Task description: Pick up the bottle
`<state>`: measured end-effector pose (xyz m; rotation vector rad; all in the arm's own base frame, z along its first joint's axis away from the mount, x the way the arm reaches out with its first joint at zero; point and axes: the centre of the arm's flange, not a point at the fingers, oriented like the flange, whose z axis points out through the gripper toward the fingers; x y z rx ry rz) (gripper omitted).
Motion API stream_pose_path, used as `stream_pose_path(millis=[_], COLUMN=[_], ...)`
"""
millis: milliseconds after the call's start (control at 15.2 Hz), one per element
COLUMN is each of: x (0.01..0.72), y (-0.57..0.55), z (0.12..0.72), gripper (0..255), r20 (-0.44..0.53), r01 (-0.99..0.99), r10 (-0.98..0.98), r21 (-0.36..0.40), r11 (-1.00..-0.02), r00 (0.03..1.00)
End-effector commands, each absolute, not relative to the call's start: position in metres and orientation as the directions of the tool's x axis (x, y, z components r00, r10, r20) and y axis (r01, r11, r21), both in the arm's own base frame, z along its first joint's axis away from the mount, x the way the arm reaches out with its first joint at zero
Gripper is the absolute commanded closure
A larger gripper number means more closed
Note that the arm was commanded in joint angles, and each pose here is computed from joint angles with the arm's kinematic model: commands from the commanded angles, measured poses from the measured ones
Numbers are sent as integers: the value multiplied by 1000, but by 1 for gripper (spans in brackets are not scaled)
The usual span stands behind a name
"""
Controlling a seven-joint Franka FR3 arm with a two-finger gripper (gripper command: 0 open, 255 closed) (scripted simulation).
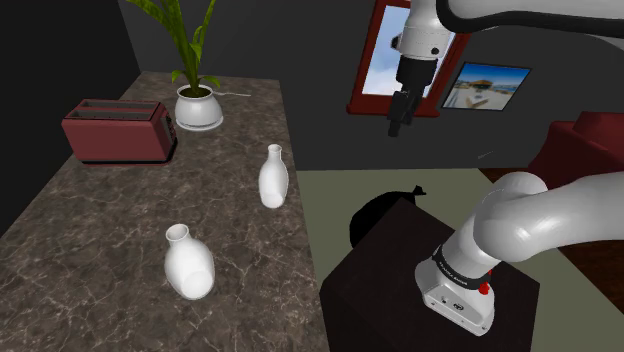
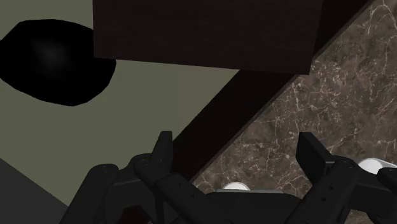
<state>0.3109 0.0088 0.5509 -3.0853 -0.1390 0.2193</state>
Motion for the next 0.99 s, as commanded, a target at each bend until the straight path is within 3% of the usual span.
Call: stream_pose_path(millis=[0, 924], x=[311, 461], y=[9, 65], z=[551, 464], gripper=[0, 0], r20=[-139, -115], r01=[86, 101], r10=[93, 104], r21=[-52, -29], r11=[-995, -994], r00=[986, 988])
